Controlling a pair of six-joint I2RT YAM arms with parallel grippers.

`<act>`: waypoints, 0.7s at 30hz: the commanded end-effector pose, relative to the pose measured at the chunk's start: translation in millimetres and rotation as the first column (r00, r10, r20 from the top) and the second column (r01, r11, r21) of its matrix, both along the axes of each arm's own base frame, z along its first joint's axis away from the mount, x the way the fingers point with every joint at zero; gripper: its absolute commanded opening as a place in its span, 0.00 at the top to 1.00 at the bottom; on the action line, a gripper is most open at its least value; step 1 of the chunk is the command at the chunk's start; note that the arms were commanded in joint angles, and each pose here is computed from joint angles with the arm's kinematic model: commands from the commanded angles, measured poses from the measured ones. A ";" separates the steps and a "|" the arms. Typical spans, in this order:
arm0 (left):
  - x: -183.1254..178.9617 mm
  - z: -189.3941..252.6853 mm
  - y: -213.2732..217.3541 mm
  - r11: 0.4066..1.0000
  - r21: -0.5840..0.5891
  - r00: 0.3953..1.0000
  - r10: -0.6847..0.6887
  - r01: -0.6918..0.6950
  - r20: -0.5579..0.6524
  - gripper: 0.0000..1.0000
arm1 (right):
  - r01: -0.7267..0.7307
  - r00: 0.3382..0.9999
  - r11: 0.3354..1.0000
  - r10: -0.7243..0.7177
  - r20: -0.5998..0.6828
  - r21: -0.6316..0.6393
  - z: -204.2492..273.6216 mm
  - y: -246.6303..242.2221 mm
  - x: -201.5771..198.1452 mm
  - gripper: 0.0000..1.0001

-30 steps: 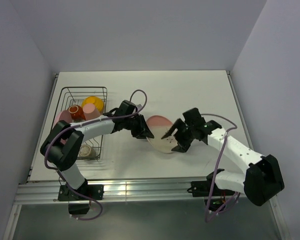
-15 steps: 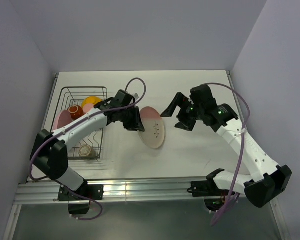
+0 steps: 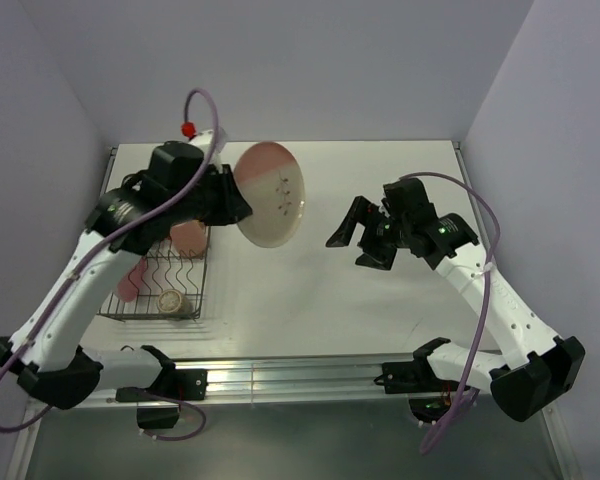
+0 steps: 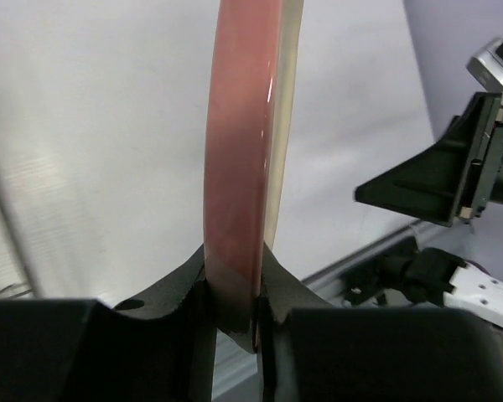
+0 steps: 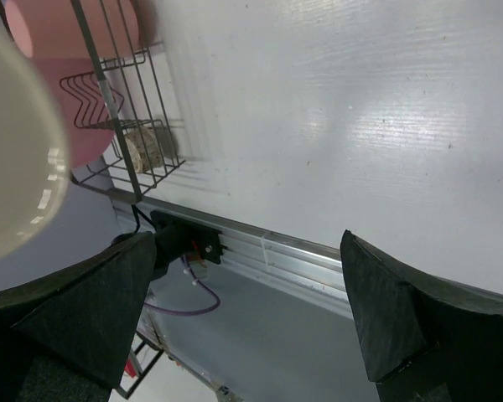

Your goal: Load the mixed dishes into the dish rack

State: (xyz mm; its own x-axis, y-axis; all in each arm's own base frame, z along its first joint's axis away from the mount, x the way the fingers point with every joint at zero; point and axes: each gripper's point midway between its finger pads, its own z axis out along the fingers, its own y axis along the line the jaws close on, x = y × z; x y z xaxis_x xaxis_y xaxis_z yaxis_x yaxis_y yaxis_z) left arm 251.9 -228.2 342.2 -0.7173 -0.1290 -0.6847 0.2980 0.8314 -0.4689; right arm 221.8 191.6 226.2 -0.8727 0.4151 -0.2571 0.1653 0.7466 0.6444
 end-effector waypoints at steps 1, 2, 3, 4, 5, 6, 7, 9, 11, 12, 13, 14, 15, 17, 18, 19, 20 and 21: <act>-9.0 47.7 67.6 0.980 0.073 0.968 0.172 -0.188 0.185 1.00 | -0.043 0.997 0.999 0.041 0.066 0.028 12.2 2.9 0.5 0.02; -7.7 49.8 86.9 0.959 0.112 0.948 0.230 -0.259 0.221 1.00 | -0.053 0.996 0.998 0.051 0.075 0.027 13.8 3.1 0.6 0.02; -14.1 55.0 101.9 0.949 0.129 0.935 0.249 -0.288 0.253 1.00 | -0.059 0.996 0.998 0.057 0.075 0.024 13.8 3.0 -0.4 0.02; -17.7 50.3 118.9 0.928 0.174 0.926 0.280 -0.328 0.252 1.00 | -0.068 0.994 0.998 0.066 0.082 0.018 14.4 2.7 -0.3 0.02; -20.2 49.3 130.2 0.912 0.203 0.918 0.299 -0.355 0.261 1.00 | -0.069 0.994 0.998 0.067 0.086 0.014 15.6 2.3 0.3 0.02; -22.2 50.4 147.5 0.882 0.243 0.898 0.330 -0.403 0.293 1.00 | -0.069 0.994 0.998 0.068 0.084 0.009 14.7 1.9 0.6 0.02; -25.7 47.3 159.8 0.859 0.282 0.890 0.346 -0.428 0.297 1.00 | -0.073 0.993 0.997 0.072 0.089 0.006 14.3 1.8 1.0 0.02; -30.3 48.1 180.2 0.815 0.330 0.865 0.365 -0.475 0.344 1.00 | -0.079 0.994 0.997 0.078 0.080 0.010 12.3 3.2 0.5 0.02; -32.0 48.0 193.7 0.783 0.377 0.854 0.359 -0.495 0.377 1.00 | -0.089 0.994 0.996 0.087 0.072 0.015 9.2 5.2 0.4 0.02; -35.0 45.0 200.3 0.769 0.396 0.850 0.354 -0.502 0.390 1.00 | -0.092 0.993 0.996 0.090 0.070 0.014 8.4 5.5 0.5 0.02; -35.7 45.7 208.8 0.742 0.411 0.834 0.366 -0.529 0.413 1.00 | -0.098 0.993 0.995 0.097 0.060 0.010 5.9 6.2 0.8 0.02; -38.8 45.4 215.2 0.729 0.424 0.827 0.357 -0.537 0.434 1.00 | -0.100 0.993 0.995 0.099 0.060 0.008 6.4 6.4 1.4 0.02; -39.8 44.6 220.4 0.713 0.438 0.821 0.356 -0.548 0.447 1.00 | -0.102 0.993 0.995 0.102 0.054 0.002 5.1 6.6 2.6 0.02; -42.1 43.6 230.1 0.682 0.458 0.805 0.354 -0.571 0.476 1.00 | -0.104 0.993 0.995 0.104 0.051 -0.009 4.7 5.6 3.8 0.02; -45.1 43.3 234.7 0.674 0.462 0.797 0.339 -0.576 0.500 1.00 | -0.106 0.993 0.994 0.107 0.046 -0.009 4.1 6.4 4.0 0.02; -47.2 44.2 238.5 0.665 0.460 0.788 0.341 -0.588 0.513 1.00 | -0.110 0.993 0.994 0.110 0.045 -0.011 4.2 6.7 4.3 0.02; -51.7 43.5 243.3 0.659 0.463 0.781 0.333 -0.593 0.528 1.00 | -0.113 0.993 0.994 0.113 0.040 -0.011 3.1 7.3 4.4 0.02; -53.2 43.9 245.7 0.653 0.462 0.776 0.332 -0.600 0.537 1.00 | -0.114 0.993 0.993 0.114 0.030 -0.013 1.0 7.4 4.1 0.02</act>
